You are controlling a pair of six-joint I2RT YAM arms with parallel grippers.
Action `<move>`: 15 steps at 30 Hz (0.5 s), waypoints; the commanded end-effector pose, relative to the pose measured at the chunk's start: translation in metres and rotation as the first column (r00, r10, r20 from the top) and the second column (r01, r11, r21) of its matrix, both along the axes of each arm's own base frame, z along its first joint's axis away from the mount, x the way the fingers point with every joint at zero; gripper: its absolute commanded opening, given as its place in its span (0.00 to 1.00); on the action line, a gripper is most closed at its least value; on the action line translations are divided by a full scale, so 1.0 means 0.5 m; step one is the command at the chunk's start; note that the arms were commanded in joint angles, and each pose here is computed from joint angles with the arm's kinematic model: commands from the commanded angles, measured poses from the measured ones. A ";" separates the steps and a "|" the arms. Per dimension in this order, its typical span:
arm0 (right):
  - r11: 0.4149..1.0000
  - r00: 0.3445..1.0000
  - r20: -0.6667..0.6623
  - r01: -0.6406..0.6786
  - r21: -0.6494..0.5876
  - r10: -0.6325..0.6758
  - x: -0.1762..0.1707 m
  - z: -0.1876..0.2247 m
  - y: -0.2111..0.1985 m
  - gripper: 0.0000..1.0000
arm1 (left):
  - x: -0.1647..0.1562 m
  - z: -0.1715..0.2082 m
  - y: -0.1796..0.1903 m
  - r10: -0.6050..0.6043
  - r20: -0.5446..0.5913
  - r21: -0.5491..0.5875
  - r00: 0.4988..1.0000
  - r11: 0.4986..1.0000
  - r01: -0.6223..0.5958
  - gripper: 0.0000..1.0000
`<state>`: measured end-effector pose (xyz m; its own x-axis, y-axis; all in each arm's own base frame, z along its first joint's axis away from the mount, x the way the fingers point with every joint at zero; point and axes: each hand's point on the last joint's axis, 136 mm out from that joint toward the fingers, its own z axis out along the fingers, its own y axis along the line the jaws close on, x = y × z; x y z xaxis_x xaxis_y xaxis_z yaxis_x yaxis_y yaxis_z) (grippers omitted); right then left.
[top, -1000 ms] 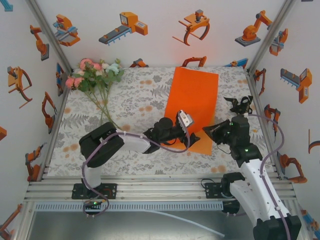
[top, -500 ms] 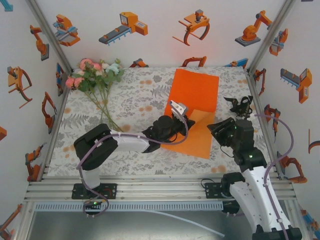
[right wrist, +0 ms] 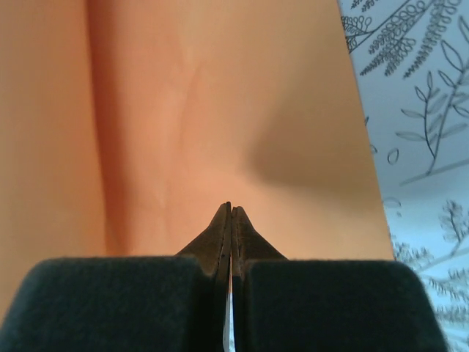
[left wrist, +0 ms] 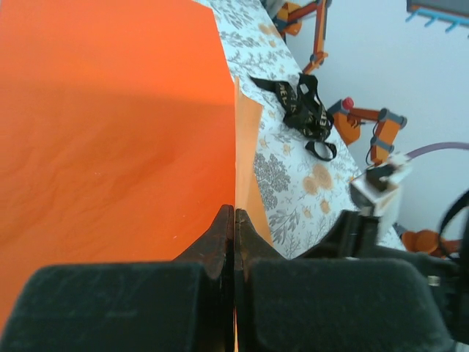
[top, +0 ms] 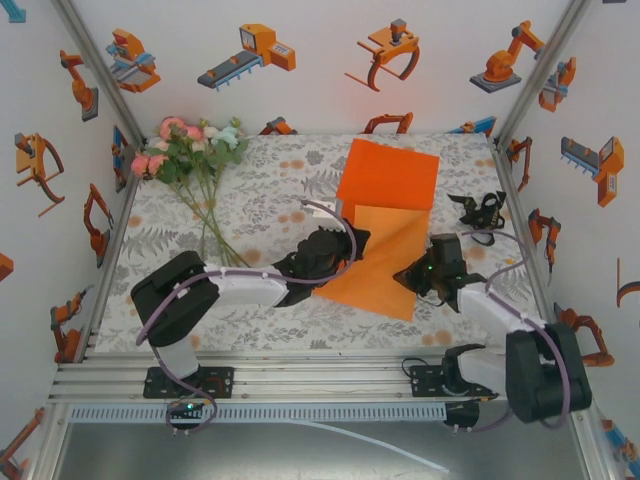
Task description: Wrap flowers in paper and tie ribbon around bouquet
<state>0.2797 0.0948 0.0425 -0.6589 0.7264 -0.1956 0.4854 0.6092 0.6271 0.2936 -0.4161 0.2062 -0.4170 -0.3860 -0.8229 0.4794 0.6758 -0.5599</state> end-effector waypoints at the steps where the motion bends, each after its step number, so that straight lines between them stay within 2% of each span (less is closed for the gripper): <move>1: 0.999 0.998 0.062 -0.002 -0.046 0.005 0.035 -0.003 -0.001 0.00 | 0.021 0.022 0.057 0.097 -0.046 -0.048 0.994 0.994 -0.100 0.00; 4: 0.997 1.000 0.004 0.015 -0.082 -0.015 0.012 -0.041 -0.013 0.00 | 0.052 -0.004 0.113 0.177 -0.186 -0.045 0.966 0.981 -0.189 0.00; 6: 0.994 0.999 -0.031 0.042 -0.101 -0.045 -0.011 -0.061 -0.027 0.00 | 0.071 -0.016 0.148 0.216 -0.216 -0.011 0.952 0.975 -0.223 0.00; 10: 0.991 0.994 -0.084 0.065 -0.116 -0.075 -0.055 -0.087 -0.044 0.00 | 0.104 -0.012 0.224 0.346 -0.144 0.077 0.927 0.938 -0.339 0.00; 15: 0.990 0.986 -0.136 0.076 -0.122 -0.093 -0.116 -0.098 -0.051 0.00 | 0.153 -0.032 0.348 0.551 -0.052 0.244 0.833 0.816 -0.524 0.00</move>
<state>0.2668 0.0869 0.0259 -0.6183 0.7517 -0.2295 0.5038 0.6031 0.6184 0.3599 -0.2889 0.2003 -0.3493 -0.4833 -0.8028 0.0830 0.8374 -0.5402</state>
